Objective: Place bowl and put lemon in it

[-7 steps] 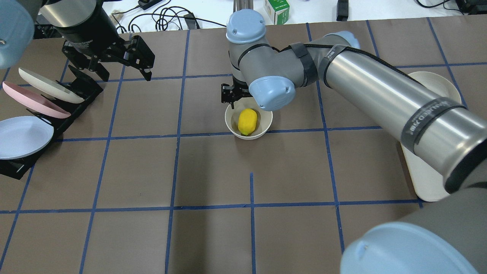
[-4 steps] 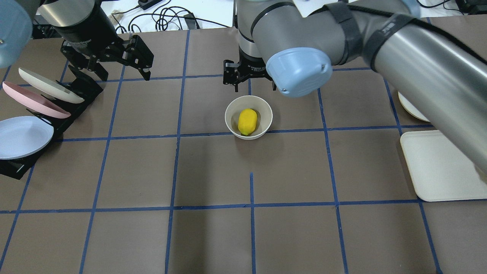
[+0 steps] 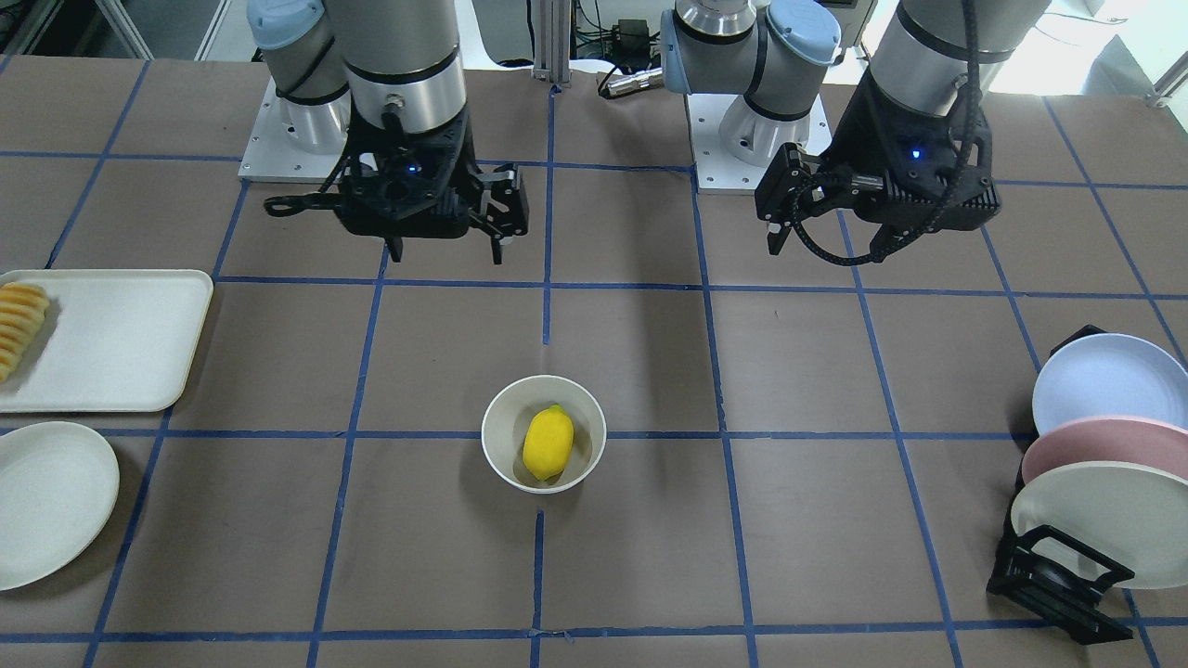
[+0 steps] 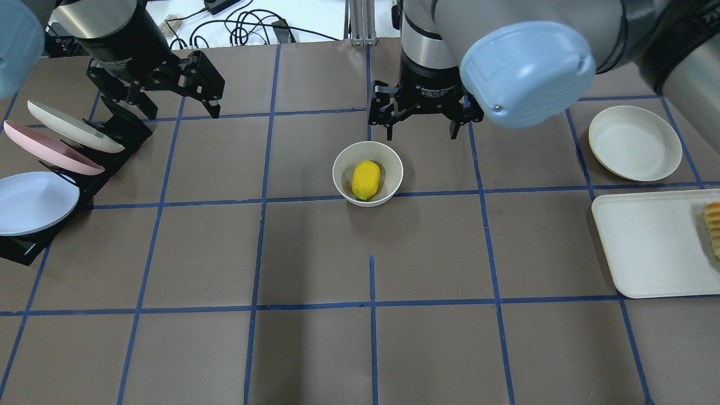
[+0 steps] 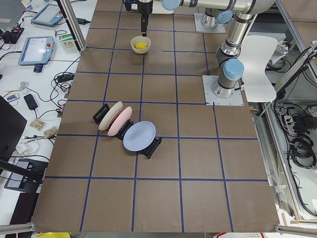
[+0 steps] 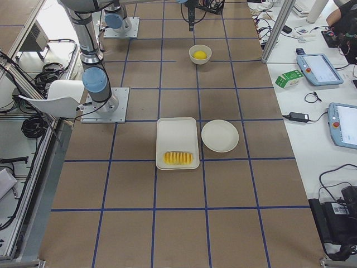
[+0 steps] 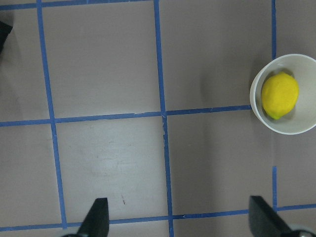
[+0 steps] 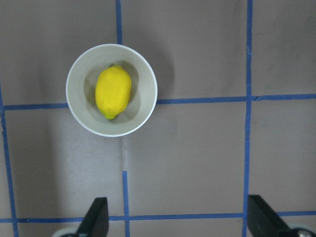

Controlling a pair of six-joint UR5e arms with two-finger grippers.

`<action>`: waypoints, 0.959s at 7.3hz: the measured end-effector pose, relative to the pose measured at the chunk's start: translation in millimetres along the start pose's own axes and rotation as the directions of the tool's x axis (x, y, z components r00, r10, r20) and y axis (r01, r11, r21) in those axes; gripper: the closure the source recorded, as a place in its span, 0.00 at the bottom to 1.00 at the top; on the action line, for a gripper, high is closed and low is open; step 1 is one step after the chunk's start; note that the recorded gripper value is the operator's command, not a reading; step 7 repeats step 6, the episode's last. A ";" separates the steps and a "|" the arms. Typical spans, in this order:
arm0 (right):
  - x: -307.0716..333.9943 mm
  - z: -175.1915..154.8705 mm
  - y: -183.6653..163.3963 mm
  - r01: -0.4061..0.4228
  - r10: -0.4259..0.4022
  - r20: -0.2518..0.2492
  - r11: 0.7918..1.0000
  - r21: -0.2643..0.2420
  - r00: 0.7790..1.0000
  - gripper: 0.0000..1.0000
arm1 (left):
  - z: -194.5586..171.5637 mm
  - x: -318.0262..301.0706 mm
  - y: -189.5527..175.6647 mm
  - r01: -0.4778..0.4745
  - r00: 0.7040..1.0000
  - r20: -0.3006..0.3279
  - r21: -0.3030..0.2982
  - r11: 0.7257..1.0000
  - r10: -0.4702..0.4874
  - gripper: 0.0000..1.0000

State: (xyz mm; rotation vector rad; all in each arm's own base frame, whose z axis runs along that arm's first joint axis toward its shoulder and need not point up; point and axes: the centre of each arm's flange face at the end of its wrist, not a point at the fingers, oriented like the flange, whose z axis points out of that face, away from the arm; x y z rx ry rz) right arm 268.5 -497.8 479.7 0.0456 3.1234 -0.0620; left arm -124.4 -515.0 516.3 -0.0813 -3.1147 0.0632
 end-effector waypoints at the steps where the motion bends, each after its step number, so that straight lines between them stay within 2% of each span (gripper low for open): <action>1: 36.5 -8.6 -13.6 -0.011 0.011 0.004 1.000 0.009 1.000 0.00 | 0.5 0.0 0.0 0.000 1.000 0.000 0.000 1.000 0.000 0.00; 3: 92.3 -24.7 -22.4 -0.010 0.010 0.004 1.000 0.019 1.000 0.00 | 2.3 0.0 -1.2 0.001 1.000 -0.001 -0.002 1.000 -0.001 0.00; 7: 102.4 -30.8 -16.2 -0.004 0.004 0.008 1.000 0.021 1.000 0.00 | 1.0 0.7 -0.1 0.000 1.000 0.000 0.000 1.000 0.000 0.00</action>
